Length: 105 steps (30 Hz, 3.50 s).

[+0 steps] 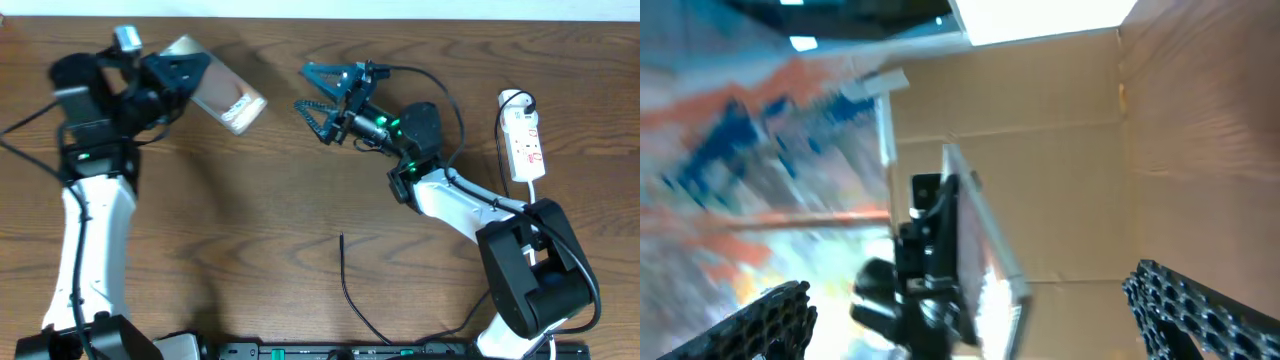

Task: Plug charger to phone and switch on socket
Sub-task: 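Pull the phone left with the left gripper, release the right gripper, then move the right gripper down to the black cable's USB-C plug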

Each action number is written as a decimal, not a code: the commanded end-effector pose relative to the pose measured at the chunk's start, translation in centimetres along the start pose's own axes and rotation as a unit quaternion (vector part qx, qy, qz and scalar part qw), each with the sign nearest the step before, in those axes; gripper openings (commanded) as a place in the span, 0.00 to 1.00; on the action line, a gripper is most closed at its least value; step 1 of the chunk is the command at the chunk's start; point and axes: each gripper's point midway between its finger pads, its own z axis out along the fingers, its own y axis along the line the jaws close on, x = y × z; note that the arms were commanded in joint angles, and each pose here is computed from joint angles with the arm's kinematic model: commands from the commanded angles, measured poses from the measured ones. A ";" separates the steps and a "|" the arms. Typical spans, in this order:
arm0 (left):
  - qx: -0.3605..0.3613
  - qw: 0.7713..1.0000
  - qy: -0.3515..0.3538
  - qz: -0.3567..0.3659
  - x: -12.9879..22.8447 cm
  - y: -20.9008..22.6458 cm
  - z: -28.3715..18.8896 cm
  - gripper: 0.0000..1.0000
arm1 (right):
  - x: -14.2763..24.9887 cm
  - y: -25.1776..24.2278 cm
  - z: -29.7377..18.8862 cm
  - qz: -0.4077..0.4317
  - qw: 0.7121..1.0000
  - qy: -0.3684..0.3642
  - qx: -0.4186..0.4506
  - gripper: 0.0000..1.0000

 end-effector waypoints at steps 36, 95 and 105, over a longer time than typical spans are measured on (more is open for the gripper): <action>0.178 0.954 0.170 0.174 3.3 1.5 -3.1 0.07 | -1.1 -12.3 -10.7 -0.200 0.803 0.111 0.550 0.96; 0.176 0.955 0.171 0.167 3.3 1.7 -3.0 0.08 | 11.5 -25.7 -19.3 -0.063 0.603 0.202 0.769 0.75; 0.176 0.955 0.172 0.167 3.3 1.7 -3.1 0.08 | 11.5 -26.4 -19.6 -0.066 0.593 0.200 0.777 0.63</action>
